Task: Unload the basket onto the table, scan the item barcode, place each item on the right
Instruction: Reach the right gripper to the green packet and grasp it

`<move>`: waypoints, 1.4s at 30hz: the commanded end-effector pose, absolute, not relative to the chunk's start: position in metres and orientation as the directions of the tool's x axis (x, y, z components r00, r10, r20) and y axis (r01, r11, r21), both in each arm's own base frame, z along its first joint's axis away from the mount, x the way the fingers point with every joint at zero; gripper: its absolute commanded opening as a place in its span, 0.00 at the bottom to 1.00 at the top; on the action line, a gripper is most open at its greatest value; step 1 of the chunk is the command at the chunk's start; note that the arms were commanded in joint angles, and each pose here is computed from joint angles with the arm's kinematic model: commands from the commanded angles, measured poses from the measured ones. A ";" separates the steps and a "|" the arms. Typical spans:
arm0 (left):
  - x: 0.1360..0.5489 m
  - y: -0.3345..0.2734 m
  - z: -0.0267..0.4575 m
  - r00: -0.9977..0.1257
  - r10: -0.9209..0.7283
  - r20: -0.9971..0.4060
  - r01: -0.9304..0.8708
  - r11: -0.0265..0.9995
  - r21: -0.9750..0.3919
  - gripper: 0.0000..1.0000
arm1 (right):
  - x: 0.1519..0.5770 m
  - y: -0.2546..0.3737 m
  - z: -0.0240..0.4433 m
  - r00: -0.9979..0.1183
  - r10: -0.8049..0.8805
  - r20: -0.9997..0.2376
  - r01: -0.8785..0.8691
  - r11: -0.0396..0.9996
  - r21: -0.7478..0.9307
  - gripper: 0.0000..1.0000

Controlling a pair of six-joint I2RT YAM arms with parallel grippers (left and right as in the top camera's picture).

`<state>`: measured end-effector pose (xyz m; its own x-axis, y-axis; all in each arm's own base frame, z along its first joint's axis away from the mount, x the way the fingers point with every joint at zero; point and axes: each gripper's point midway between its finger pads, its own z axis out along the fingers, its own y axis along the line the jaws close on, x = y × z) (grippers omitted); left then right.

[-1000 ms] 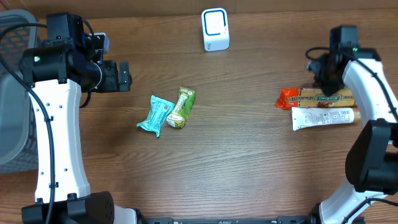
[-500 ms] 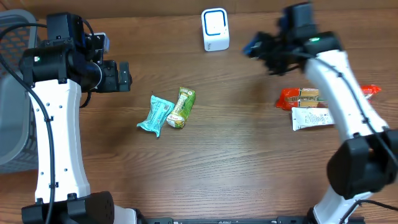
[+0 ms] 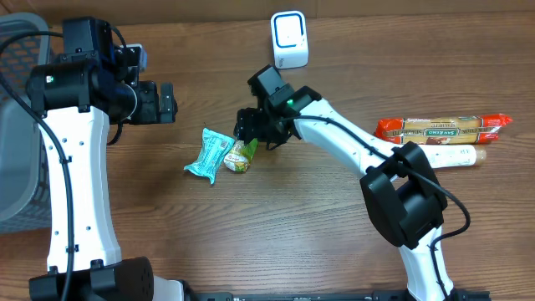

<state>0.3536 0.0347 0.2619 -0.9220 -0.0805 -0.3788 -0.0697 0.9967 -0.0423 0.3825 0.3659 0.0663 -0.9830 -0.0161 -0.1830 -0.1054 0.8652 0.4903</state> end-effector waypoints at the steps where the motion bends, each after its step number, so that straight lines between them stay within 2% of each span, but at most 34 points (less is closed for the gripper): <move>1: 0.354 0.036 0.261 -0.924 -0.065 -0.377 -0.052 0.998 -0.043 1.00 | 0.396 0.368 0.079 -0.964 0.002 -0.267 -0.120 0.889 0.441 0.60; 4: 0.354 0.036 0.261 -0.924 -0.065 -0.377 -0.052 0.998 -0.043 1.00 | 0.390 0.365 0.067 -0.965 -0.015 -0.261 -0.120 0.911 0.394 0.55; 9: 0.354 0.036 0.261 -0.924 -0.065 -0.377 -0.052 0.998 -0.043 1.00 | 0.378 0.359 0.042 -0.982 -0.032 -0.185 -0.097 0.930 0.355 0.55; 15: 0.354 0.036 0.261 -0.924 -0.065 -0.377 -0.052 0.998 -0.043 1.00 | 0.368 0.350 0.037 -0.991 -0.019 -0.131 -0.062 0.942 0.329 0.56; 18: 0.354 0.036 0.261 -0.924 -0.065 -0.377 -0.052 0.998 -0.043 0.99 | 0.361 0.353 0.041 -0.995 -0.027 -0.093 -0.058 0.933 0.355 0.52; 22: 0.354 0.036 0.261 -0.924 -0.065 -0.377 -0.052 0.998 -0.043 1.00 | 0.368 0.360 0.065 -0.988 -0.072 -0.138 -0.119 0.920 0.373 0.52; 29: 0.354 0.036 0.261 -0.924 -0.065 -0.377 -0.052 0.998 -0.043 1.00 | 0.385 0.377 0.099 -0.972 -0.070 -0.223 -0.160 0.895 0.417 0.63; 34: 0.354 0.036 0.261 -0.924 -0.065 -0.377 -0.052 0.998 -0.043 1.00 | 0.383 0.376 0.078 -0.976 -0.029 -0.214 -0.111 0.919 0.379 0.63; 39: 0.354 0.036 0.261 -0.924 -0.065 -0.378 -0.052 0.998 -0.043 1.00 | 0.365 0.379 0.043 -0.989 -0.059 -0.139 -0.103 0.938 0.332 0.63; 42: 0.354 0.036 0.261 -0.924 -0.065 -0.377 -0.052 0.998 -0.044 0.99 | 0.361 0.375 0.039 -0.991 -0.061 -0.115 -0.095 0.944 0.315 0.62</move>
<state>0.3536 0.0347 0.2619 -0.9220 -0.0805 -0.3788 -0.0697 0.9967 -0.0423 0.3669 0.3804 0.0565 -0.9859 -0.0683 -0.1530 -0.1191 0.9281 0.3528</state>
